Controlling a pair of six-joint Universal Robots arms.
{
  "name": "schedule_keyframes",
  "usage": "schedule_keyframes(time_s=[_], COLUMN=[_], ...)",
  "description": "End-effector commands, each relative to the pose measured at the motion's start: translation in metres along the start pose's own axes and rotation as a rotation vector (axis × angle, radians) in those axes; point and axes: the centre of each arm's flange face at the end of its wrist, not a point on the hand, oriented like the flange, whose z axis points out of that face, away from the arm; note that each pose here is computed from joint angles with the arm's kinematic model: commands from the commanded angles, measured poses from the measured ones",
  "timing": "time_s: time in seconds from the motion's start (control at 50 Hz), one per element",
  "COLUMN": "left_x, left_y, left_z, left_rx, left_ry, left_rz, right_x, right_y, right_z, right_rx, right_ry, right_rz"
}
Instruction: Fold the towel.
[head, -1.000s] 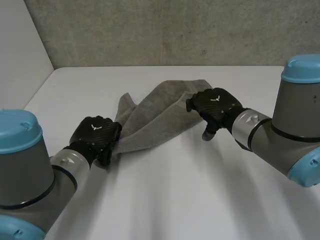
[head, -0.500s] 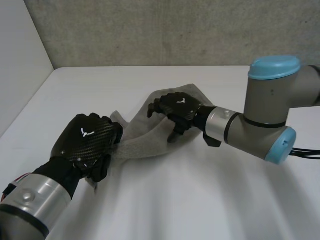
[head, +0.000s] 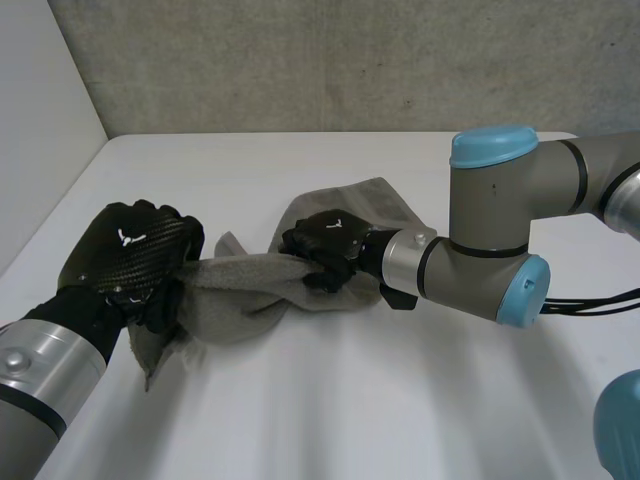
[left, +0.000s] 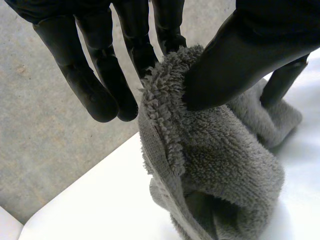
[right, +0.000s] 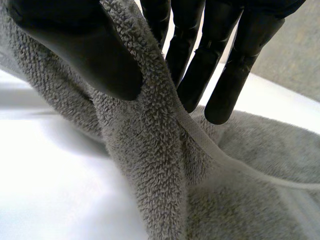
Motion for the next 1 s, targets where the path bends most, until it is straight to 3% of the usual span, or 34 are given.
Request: schedule_keyframes(time_s=[0.02,0.2,0.24,0.26,0.28,0.32,0.34,0.38,0.4,0.42,0.46,0.5,0.6,0.82,0.86,1.0], left_x=[-0.001,-0.01,-0.019,-0.019,-0.025,-0.031,-0.039,-0.048,-0.054,-0.054,-0.064,-0.068,-0.072,-0.037,-0.028,-0.018], left_y=[0.002,0.008,0.0,0.0,-0.011,-0.025,-0.042,-0.067,-0.089,-0.089,-0.121,-0.13,-0.128,-0.027,0.0,0.045], left_z=[0.002,0.018,0.041,0.041,0.052,0.064,0.073,0.081,0.084,0.084,0.086,0.086,0.089,0.094,0.089,0.079], left_rx=[-0.002,-0.001,0.058,0.058,0.11,0.171,0.242,0.338,0.425,0.426,0.585,0.641,0.667,0.316,0.222,0.059], left_ry=[0.008,-0.02,-0.053,-0.053,-0.073,-0.094,-0.12,-0.159,-0.184,-0.184,-0.229,-0.246,-0.245,-0.153,-0.134,-0.121], left_rz=[0.011,0.013,0.024,0.024,0.036,0.05,0.055,0.059,0.06,0.06,0.026,-0.009,-0.102,-0.14,-0.113,0.011], right_x=[-0.007,0.008,0.02,0.037,0.038,0.061,0.061,0.068,0.068,0.063,0.057,0.054,0.046,0.022,0.013,-0.004], right_y=[0.007,0.001,-0.01,-0.029,-0.029,-0.091,-0.091,-0.142,-0.142,-0.164,-0.176,-0.175,-0.148,-0.036,-0.002,0.043], right_z=[-0.002,-0.001,-0.001,-0.003,-0.003,-0.021,-0.021,-0.047,-0.047,-0.063,-0.075,-0.078,-0.067,-0.046,-0.046,-0.054], right_rx=[-0.013,0.005,0.04,0.107,0.108,0.373,0.374,0.661,0.663,0.805,0.904,0.908,0.761,0.165,-0.011,-0.235], right_ry=[-0.029,0.052,0.136,0.276,0.278,0.562,0.563,0.73,0.731,0.771,0.788,0.785,0.723,0.457,0.407,0.32], right_rz=[0.007,-0.074,-0.139,-0.231,-0.231,-0.386,-0.386,-0.477,-0.477,-0.524,-0.555,-0.557,-0.508,-0.303,-0.235,-0.125])
